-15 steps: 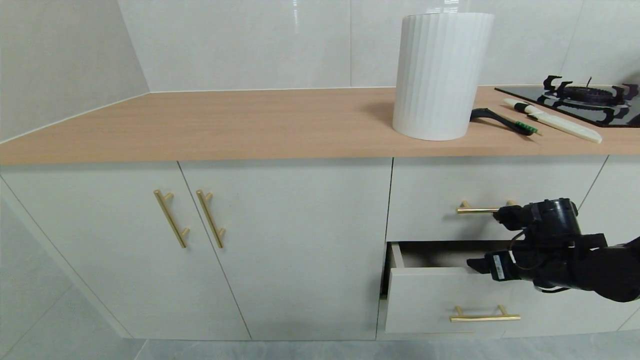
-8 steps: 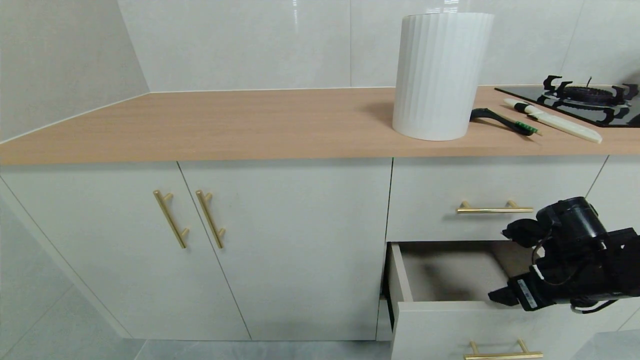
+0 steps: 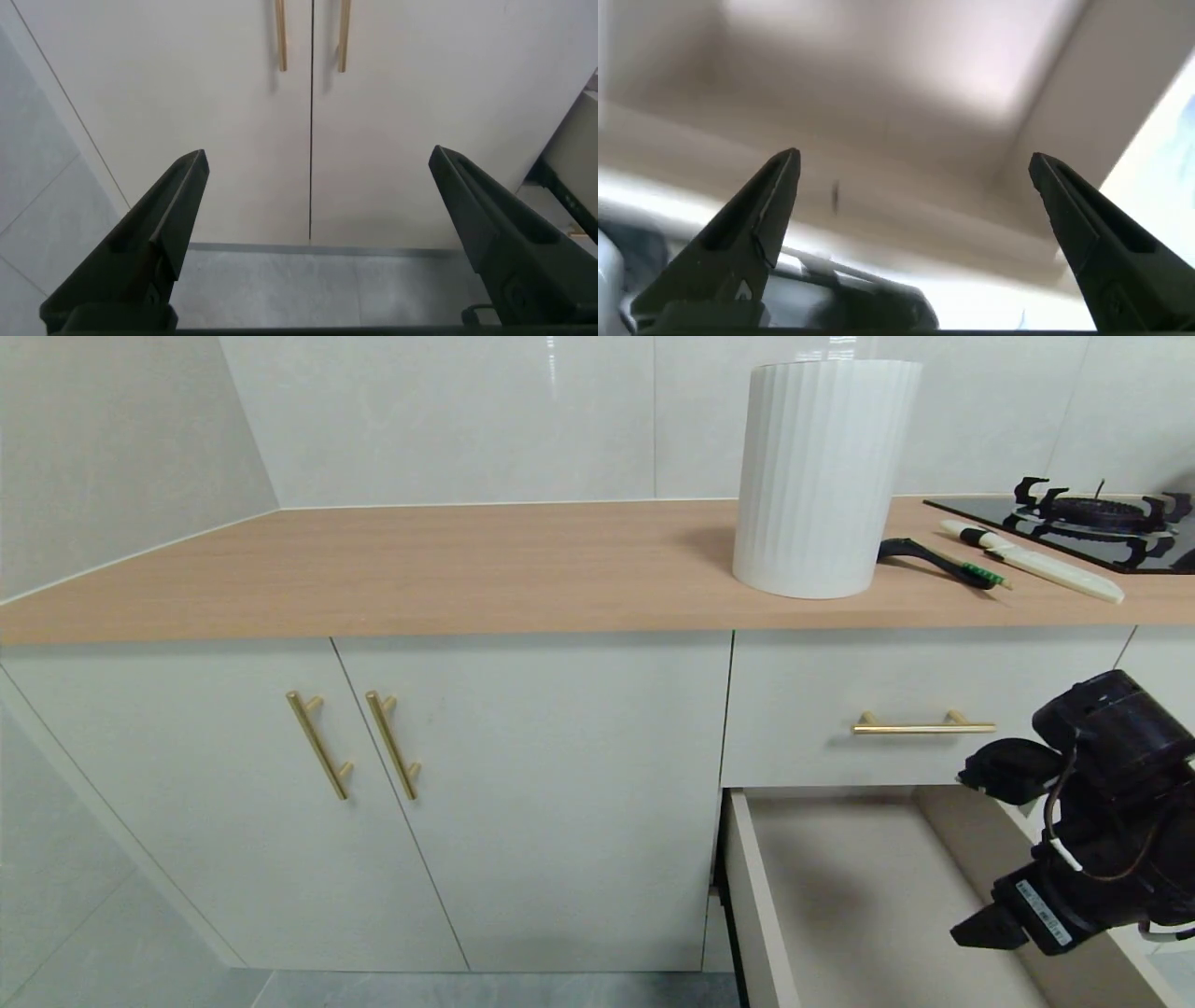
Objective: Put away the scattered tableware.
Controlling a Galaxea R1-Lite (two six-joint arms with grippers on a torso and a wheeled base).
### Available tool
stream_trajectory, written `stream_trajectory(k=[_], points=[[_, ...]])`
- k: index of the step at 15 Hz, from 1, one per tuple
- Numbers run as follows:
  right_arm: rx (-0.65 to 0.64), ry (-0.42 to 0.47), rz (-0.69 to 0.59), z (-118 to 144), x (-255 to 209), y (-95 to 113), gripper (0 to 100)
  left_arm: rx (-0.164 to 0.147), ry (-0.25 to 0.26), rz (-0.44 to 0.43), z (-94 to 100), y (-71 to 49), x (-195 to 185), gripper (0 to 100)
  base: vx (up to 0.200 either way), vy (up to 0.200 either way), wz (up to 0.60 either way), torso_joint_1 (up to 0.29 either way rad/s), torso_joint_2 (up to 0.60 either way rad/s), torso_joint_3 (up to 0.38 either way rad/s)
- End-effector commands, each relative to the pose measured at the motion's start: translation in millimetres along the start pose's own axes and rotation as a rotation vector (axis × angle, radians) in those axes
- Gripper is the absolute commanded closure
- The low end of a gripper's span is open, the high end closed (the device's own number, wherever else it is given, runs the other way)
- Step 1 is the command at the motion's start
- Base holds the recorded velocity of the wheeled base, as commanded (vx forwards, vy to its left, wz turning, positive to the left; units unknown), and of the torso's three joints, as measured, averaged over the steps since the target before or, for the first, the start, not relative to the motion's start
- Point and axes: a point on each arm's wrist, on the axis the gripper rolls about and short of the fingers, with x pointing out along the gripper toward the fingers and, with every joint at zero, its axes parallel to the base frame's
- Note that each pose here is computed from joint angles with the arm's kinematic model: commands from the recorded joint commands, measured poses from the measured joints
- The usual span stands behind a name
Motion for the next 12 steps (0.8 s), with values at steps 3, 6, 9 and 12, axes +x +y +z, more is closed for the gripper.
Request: stream_trajectory(k=[3, 6, 9, 12], points=[[0.133, -0.204, -0.004, 13, -21, -3, 0, 0.0, 0.002, -0.001, -0.1, 0.0, 0, 0, 0.0, 0.0, 0.0, 0.0, 0.0, 0.0], [0.163, -0.349, -0.009, 5, -59, -10, 0, 0.0, 0.0, 0.0, 0.3, 0.0, 0, 0, 0.0, 0.0, 0.0, 0.0, 0.0, 0.0], [0.173, -0.436, -0.027, -3, -80, -15, 0, 0.0, 0.0, -0.001, 0.3, 0.0, 0, 0, 0.0, 0.0, 0.0, 0.0, 0.0, 0.0], [0.148, -0.502, -0.05, -10, -95, -19, 0, 0.0, 0.0, 0.0, 0.3, 0.0, 0, 0, 0.0, 0.0, 0.0, 0.007, -0.03, -0.011]])
